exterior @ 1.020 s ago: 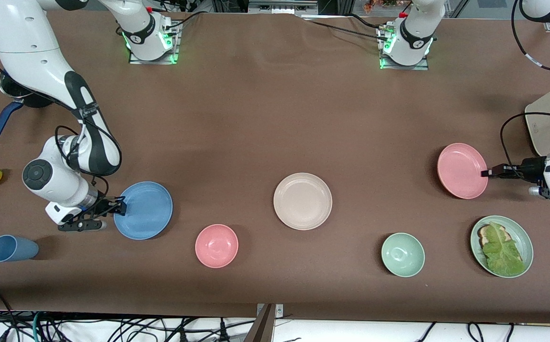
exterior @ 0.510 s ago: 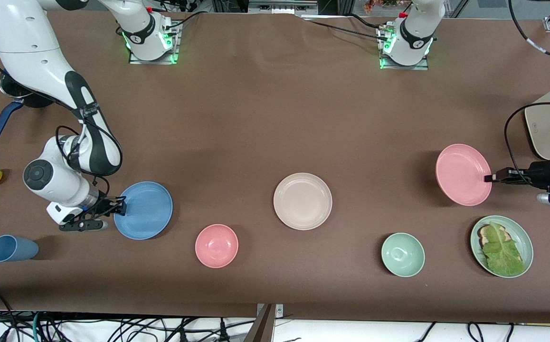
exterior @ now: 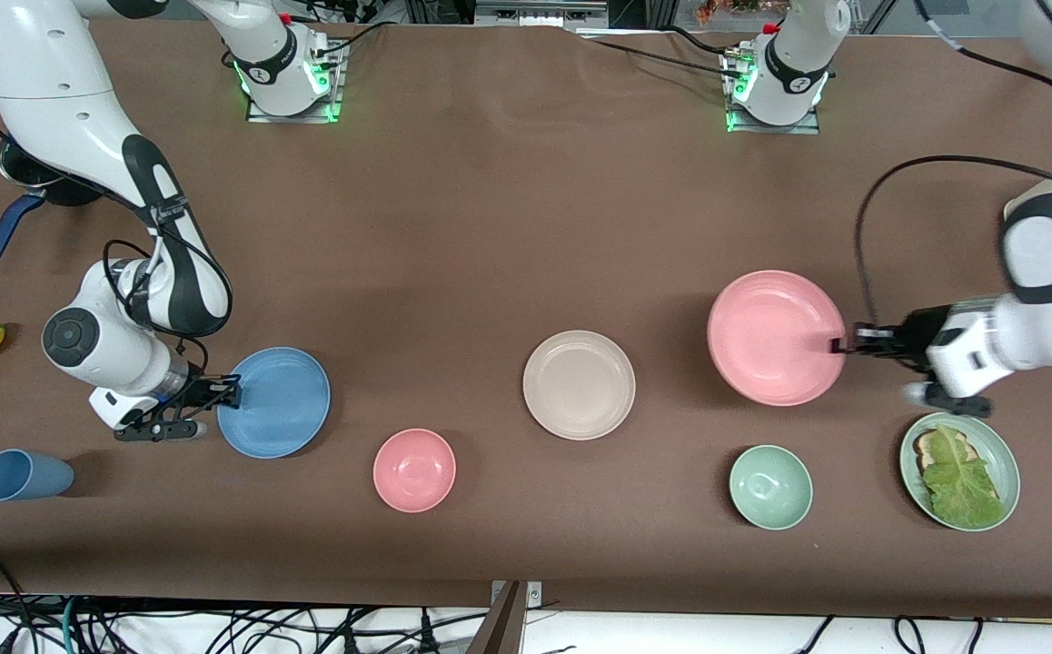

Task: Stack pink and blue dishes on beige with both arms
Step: 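Lower the pink plate onto the beige while the right gripper grasps the blue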

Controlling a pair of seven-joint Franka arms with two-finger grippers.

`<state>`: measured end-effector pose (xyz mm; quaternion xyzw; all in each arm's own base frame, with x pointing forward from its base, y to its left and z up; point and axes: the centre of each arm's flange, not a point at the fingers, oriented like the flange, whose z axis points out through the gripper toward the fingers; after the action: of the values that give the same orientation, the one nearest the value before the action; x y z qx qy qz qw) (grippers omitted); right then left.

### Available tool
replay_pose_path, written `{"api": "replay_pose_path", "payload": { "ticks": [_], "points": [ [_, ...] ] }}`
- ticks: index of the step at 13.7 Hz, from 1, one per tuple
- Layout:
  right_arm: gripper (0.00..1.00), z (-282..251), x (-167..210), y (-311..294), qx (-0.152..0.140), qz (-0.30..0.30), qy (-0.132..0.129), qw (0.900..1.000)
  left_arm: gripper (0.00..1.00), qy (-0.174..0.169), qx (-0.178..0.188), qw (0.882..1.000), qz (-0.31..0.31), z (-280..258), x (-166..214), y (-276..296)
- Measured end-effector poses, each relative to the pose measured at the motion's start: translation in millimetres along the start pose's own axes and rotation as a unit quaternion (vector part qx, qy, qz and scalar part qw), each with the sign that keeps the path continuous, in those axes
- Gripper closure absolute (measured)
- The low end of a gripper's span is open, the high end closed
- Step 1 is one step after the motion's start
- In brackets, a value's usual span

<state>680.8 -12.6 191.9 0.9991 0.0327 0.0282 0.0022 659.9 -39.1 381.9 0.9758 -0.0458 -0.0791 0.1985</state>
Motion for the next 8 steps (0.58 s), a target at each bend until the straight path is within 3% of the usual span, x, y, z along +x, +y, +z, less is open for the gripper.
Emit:
{"api": "replay_pose_path", "payload": {
  "ticks": [4,5,8],
  "points": [
    [0.59,0.7,-1.0,0.0,0.001,0.0,-0.005,1.0,0.95,0.015,0.077,0.997,0.002,44.2,9.7,99.1],
    [0.66,0.8,-1.1,-0.1,0.001,0.0,-0.006,1.0,0.95,0.017,0.092,0.996,0.005,54.1,9.7,115.1],
    [0.77,0.1,-1.2,0.0,0.001,0.001,-0.006,1.0,0.95,0.009,0.105,0.994,0.008,79.4,10.4,134.1]
  ]
}}
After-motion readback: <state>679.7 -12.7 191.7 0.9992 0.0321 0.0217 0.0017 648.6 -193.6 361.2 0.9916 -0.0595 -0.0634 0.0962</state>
